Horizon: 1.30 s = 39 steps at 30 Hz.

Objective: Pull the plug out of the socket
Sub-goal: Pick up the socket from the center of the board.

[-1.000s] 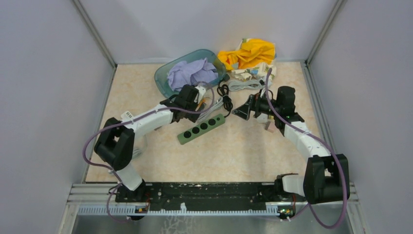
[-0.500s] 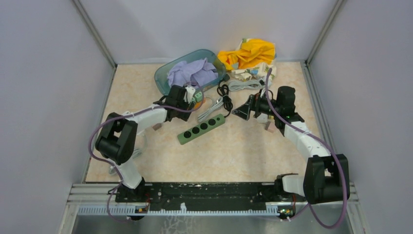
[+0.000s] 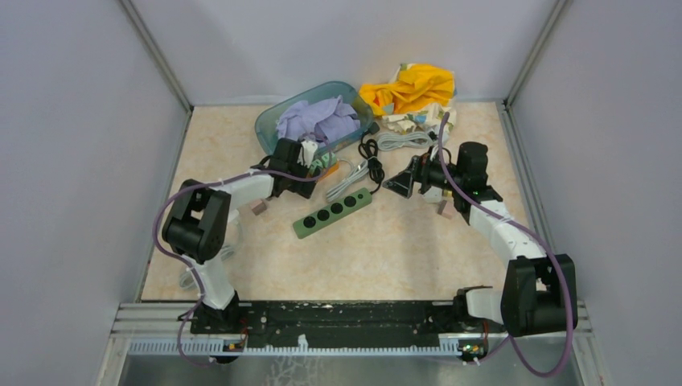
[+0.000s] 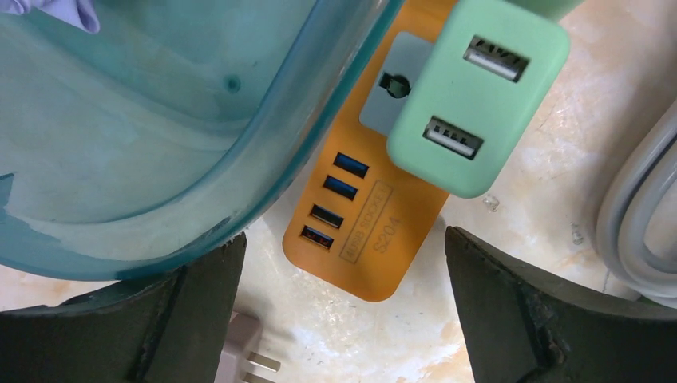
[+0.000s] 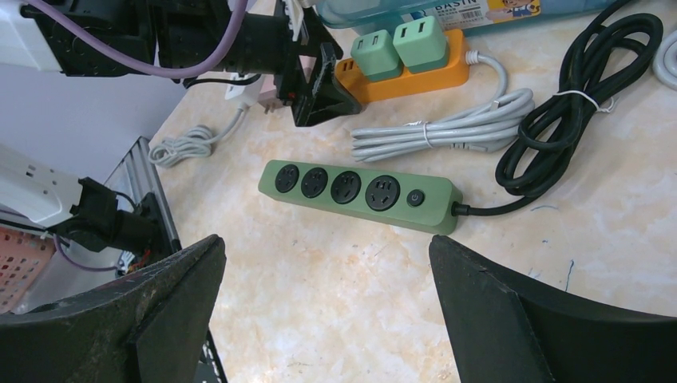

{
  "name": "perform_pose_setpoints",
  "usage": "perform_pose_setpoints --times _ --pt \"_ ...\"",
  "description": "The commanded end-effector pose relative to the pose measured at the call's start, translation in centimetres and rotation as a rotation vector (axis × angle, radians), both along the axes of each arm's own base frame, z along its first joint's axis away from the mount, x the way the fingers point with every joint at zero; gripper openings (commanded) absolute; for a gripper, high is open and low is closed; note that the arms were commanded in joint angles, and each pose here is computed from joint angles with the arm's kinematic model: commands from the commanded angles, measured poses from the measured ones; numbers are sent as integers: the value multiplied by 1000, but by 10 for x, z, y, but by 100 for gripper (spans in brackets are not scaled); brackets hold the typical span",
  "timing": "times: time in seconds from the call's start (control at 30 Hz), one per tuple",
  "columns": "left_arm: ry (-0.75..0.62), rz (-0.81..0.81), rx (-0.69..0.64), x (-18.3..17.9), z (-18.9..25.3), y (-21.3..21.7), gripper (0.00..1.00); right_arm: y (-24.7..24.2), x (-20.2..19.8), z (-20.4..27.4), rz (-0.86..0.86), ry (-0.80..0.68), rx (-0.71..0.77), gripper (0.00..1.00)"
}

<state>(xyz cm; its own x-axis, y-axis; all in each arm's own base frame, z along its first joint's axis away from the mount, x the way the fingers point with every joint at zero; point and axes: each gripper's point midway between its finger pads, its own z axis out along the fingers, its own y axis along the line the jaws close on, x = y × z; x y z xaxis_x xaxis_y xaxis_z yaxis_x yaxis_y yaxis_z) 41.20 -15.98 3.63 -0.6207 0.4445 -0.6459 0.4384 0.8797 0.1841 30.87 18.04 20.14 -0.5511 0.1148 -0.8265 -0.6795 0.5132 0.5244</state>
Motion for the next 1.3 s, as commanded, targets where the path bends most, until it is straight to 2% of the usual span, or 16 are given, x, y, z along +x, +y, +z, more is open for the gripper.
perform_pose_setpoints --times 0.0,0.2,0.43,0.6,0.77,0.83,0.9,1.07,1.13,1.27 --pt "-30 1 -59 13 7 -7 100 -2 3 27 8 -112 12 99" --pt "13 8 -154 13 3 -8 100 -2 3 28 7 -113 13 99" --pt "49 -31 -176 12 -3 -13 100 -2 3 28 9 -113 15 99" --pt "83 -50 -184 10 -10 -17 94 -2 3 28 9 -113 15 99" --pt "81 -59 -203 6 -8 -20 72 -2 3 28 9 -112 15 99" --pt "72 -59 -208 4 -5 -20 57 -2 3 28 9 -113 15 99" --pt "55 -60 -218 2 0 -21 35 -2 3 28 9 -112 15 99" --pt "11 -77 -235 -10 12 -23 7 -2 3 27 9 -111 14 99" --pt "-10 -86 -254 -17 18 -24 1 -2 3 27 9 -111 15 99" --pt "-67 -92 -307 -24 42 -27 1 -2 3 28 9 -112 15 99"
